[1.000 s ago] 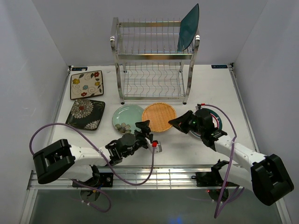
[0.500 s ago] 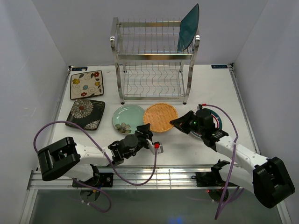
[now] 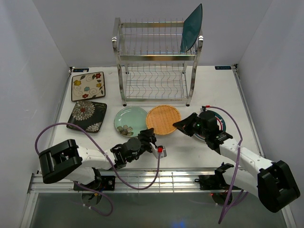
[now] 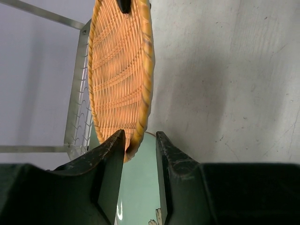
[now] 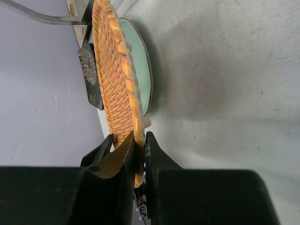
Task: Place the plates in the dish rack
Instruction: Insert the plate into the dish rack.
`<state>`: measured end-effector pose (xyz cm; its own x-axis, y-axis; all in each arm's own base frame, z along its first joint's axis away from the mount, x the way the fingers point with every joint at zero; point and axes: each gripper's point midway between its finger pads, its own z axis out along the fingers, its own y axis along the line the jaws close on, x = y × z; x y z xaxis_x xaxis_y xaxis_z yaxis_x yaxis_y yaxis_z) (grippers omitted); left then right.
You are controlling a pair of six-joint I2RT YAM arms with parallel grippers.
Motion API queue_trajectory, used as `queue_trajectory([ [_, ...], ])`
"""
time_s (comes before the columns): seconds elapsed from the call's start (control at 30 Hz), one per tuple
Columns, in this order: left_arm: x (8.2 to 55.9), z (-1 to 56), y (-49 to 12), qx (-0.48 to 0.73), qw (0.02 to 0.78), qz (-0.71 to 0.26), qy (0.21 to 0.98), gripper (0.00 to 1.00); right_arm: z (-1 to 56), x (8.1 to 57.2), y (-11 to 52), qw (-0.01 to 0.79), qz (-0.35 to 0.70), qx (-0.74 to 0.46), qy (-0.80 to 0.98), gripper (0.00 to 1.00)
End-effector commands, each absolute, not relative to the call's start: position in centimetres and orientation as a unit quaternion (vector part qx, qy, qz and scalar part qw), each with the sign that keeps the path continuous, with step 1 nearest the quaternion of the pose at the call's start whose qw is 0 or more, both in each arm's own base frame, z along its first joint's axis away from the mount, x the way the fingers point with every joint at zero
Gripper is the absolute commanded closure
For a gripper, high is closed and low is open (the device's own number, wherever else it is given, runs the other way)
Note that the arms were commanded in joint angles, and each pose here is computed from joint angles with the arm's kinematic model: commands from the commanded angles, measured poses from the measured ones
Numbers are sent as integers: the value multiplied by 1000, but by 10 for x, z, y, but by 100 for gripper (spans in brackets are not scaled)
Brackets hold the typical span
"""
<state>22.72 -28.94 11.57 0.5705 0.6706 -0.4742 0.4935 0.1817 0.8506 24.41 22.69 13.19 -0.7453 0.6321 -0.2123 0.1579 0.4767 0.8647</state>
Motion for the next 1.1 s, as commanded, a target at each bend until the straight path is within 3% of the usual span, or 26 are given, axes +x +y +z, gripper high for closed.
queue_trajectory([
  [0.0,226,120,-294,633,623,72,453,57,174,254,240,288,498,213,790,92],
  [0.13,229,119,-294,632,622,80,456,70,175,256,241,288,498,212,790,92],
  [0.43,231,119,-294,630,621,87,458,85,174,256,244,285,500,206,791,92],
  [0.53,233,115,-295,631,616,93,461,100,174,256,245,284,502,204,791,92],
  [0.7,234,115,-293,630,619,106,456,100,173,256,250,272,506,196,794,92],
  [0.97,240,132,-290,602,642,122,460,100,173,258,254,272,509,187,795,79],
  [1.07,243,140,-289,586,652,129,464,100,174,259,252,275,509,191,793,68],
])
